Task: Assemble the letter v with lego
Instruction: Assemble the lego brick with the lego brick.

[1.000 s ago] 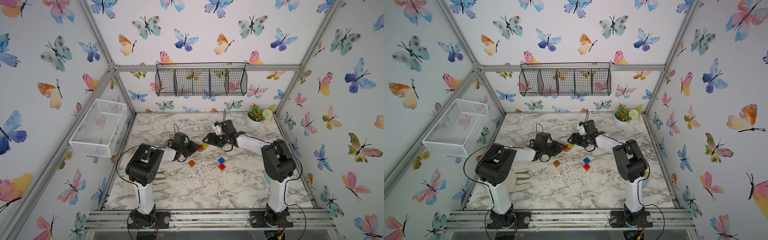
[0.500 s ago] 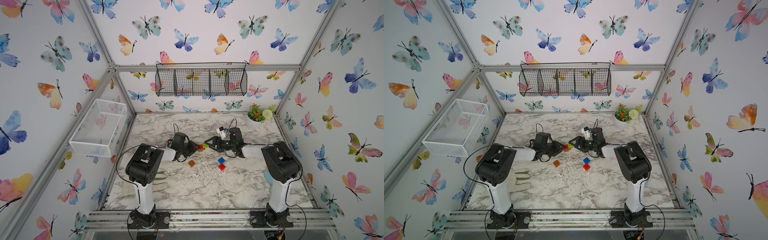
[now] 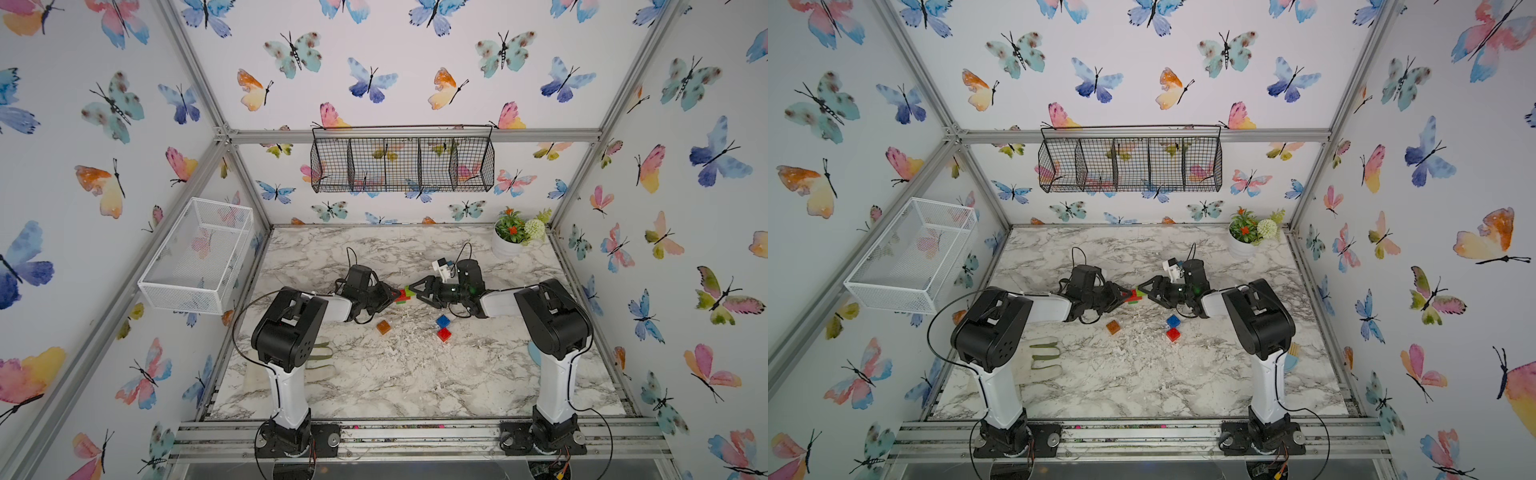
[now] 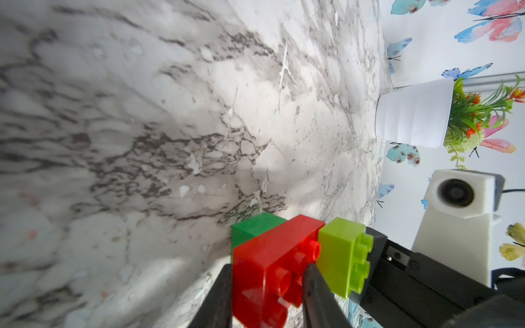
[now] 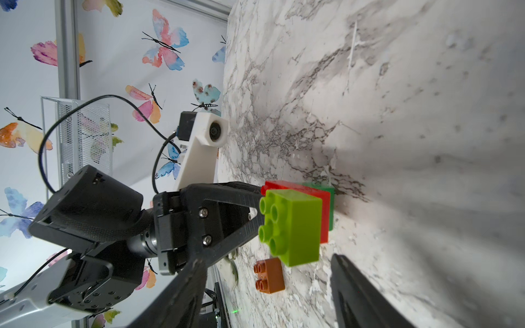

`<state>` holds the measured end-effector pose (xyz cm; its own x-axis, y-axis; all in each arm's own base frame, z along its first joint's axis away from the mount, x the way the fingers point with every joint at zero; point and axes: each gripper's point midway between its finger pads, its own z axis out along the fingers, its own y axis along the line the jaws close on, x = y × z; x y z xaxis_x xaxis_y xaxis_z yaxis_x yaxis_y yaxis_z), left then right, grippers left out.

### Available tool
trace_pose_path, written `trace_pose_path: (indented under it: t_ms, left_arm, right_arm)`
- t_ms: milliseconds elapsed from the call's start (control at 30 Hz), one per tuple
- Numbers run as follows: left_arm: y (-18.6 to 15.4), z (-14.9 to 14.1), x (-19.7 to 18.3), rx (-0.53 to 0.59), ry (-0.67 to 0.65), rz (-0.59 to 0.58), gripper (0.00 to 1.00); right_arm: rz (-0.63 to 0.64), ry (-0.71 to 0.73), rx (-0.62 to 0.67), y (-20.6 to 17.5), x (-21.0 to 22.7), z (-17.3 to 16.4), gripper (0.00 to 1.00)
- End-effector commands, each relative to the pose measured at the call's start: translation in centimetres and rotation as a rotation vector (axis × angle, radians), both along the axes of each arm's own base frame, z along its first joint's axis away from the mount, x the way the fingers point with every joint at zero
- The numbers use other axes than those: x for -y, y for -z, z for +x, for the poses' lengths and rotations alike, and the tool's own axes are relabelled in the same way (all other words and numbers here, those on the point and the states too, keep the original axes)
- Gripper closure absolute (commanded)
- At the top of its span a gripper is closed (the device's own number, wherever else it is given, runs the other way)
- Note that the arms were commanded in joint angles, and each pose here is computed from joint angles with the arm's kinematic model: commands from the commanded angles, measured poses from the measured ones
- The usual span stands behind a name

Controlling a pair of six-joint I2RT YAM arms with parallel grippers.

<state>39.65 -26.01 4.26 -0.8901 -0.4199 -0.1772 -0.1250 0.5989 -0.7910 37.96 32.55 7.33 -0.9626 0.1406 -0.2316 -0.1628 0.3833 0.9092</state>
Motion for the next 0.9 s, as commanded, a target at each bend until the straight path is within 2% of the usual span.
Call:
trace_pose_path:
  t_ms: [0, 367, 867]
  left_arm:
    - [6.3, -3.6, -2.1, -0.206, -0.003, 0.128, 0.66]
    - [6.4, -3.6, -2.1, -0.208, -0.004, 0.129, 0.66]
    - [6.4, -3.4, -2.1, -0.206, -0.004, 0.124, 0.66]
  right_arm:
    - [-0.013, -0.017, -0.020, 1.0, -0.1, 0.4, 0.28]
    - [0.035, -0.031, -0.025, 1.1, -0.8, 0.9, 0.32]
    - [0.038, -0.032, -0.041, 1.9, -1.3, 1.5, 0.36]
